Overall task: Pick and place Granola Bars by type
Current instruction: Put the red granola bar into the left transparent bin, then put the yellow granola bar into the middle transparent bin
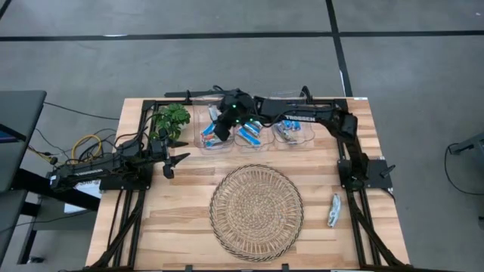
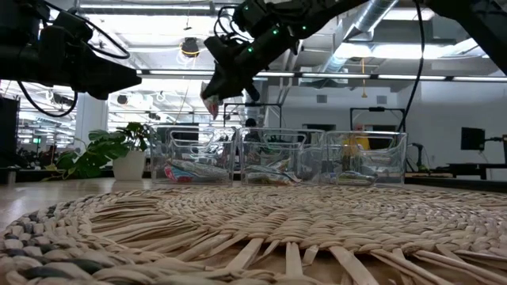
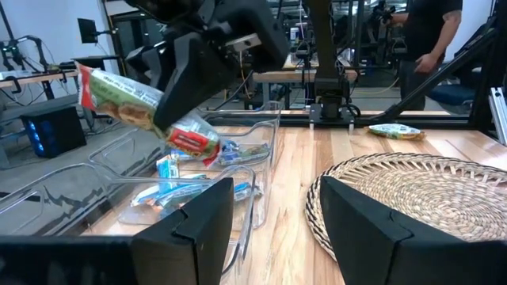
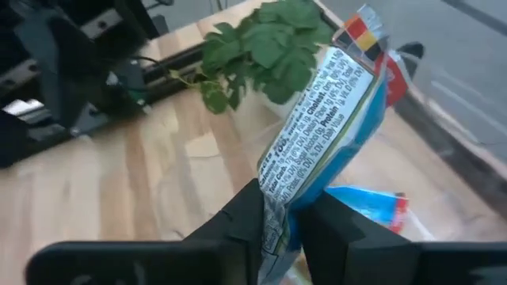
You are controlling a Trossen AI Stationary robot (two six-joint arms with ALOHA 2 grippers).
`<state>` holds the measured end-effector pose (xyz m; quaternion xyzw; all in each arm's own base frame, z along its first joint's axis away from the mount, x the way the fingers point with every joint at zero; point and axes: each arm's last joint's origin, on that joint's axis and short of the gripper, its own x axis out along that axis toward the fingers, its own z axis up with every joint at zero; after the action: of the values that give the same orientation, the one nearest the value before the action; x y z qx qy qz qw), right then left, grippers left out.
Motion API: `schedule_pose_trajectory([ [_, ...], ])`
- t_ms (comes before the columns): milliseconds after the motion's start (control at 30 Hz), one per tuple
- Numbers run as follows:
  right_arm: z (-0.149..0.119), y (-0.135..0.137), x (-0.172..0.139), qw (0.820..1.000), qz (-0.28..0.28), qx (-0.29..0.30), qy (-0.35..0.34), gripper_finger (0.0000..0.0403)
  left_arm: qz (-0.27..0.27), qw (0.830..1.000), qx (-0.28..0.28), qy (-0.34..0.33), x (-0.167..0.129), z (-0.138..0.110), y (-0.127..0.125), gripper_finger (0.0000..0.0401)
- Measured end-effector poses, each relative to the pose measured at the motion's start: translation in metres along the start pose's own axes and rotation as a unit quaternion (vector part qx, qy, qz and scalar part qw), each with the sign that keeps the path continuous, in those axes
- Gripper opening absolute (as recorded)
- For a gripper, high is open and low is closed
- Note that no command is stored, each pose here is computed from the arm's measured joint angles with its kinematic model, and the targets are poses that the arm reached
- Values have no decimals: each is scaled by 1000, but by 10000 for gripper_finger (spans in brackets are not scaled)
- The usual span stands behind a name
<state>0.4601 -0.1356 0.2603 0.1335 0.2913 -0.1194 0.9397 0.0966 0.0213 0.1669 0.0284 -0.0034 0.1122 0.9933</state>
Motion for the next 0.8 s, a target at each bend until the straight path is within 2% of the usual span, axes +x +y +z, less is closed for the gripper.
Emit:
schedule_pose_trajectory([
  [200,1,-10,-1,1000,-11,-5,3,139,0,1000,0,0,0,0,0,183],
  [367,1,-15,-2,999,-19,31,2,222,0,1000,0,0,0,0,0,183],
  [467,1,-15,-2,999,-13,39,6,258,0,1000,0,0,0,0,0,183],
  [633,-1,-13,-2,998,19,59,19,281,0,1000,0,0,0,0,0,183],
  [800,0,-2,-5,989,119,84,37,283,0,1000,0,0,0,0,0,183],
])
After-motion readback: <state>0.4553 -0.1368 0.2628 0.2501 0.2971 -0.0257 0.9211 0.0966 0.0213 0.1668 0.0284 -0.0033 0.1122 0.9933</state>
